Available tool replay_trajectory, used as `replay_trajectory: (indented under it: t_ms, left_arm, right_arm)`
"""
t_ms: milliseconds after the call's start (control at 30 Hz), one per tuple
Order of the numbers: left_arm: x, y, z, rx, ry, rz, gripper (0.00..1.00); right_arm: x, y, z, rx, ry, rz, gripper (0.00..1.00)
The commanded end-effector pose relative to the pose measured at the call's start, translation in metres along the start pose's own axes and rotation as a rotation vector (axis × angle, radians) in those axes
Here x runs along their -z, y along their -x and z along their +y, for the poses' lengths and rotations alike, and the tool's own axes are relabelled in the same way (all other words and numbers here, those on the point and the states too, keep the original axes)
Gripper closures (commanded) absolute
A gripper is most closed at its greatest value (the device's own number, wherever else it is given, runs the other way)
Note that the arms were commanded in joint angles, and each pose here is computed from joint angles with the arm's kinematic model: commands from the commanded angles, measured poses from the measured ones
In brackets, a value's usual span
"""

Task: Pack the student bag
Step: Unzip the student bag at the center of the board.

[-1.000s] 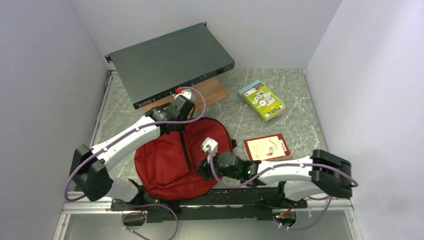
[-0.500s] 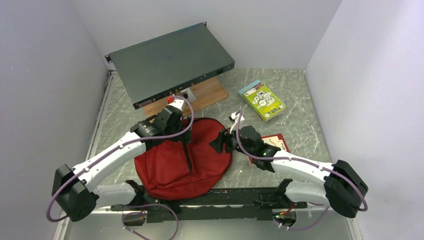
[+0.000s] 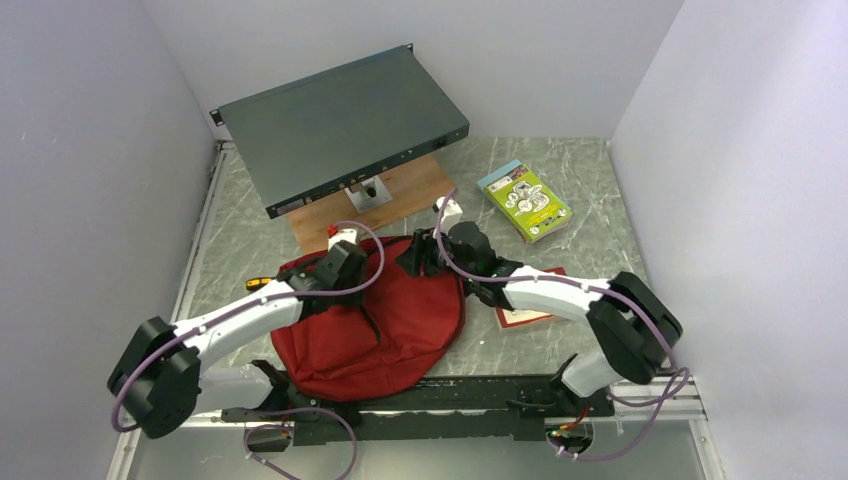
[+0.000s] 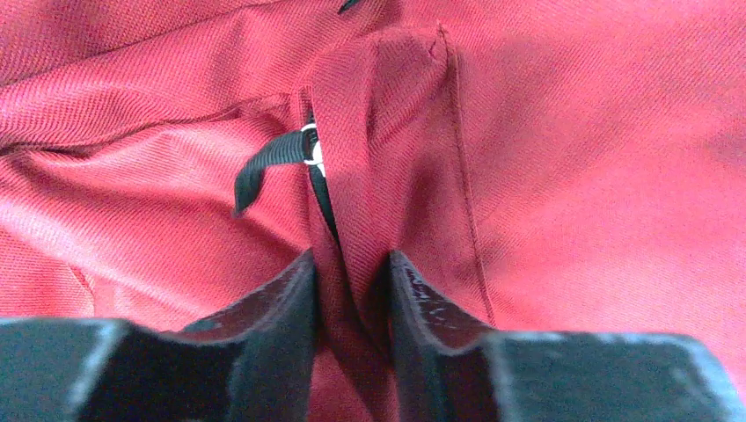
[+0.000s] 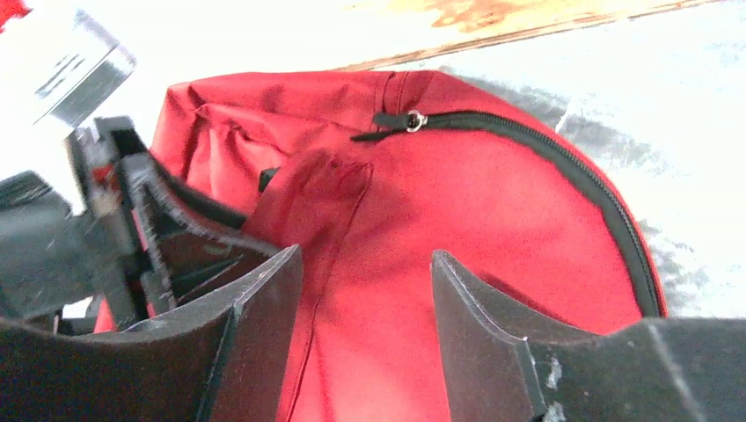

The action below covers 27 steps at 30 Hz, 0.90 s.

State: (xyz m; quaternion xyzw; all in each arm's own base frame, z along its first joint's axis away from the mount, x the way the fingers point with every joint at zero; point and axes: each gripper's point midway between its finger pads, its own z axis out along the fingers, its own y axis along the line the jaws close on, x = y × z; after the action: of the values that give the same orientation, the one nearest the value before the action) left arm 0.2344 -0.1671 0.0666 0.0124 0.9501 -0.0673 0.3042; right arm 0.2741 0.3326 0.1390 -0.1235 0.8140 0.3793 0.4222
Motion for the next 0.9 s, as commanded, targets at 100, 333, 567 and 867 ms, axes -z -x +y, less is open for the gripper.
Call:
replay_trajectory:
  t_ms: [100, 333, 567, 867]
  left_arm:
    - [0.003, -0.003, 0.0, 0.171, -0.098, -0.132, 0.88]
    - [0.006, -0.009, -0.001, 0.172, -0.166, -0.175, 1.0]
    - [0.002, -0.013, -0.003, 0.196, -0.211, -0.213, 1.0]
    - [-0.001, -0.025, -0.001, 0.207, -0.234, -0.205, 1.0]
  right_arm:
    - [-0.042, 0.042, 0.026, 0.231, 0.149, -0.138, 0.42]
    - [-0.064, 0.021, 0.012, 0.84, 0.224, 0.064, 0.4]
    - [-0.086, 0.016, -0.012, 1.171, 0.222, 0.124, 0.45]
    - [-0.11, 0.008, -0.015, 1.329, 0.308, 0.188, 0.49]
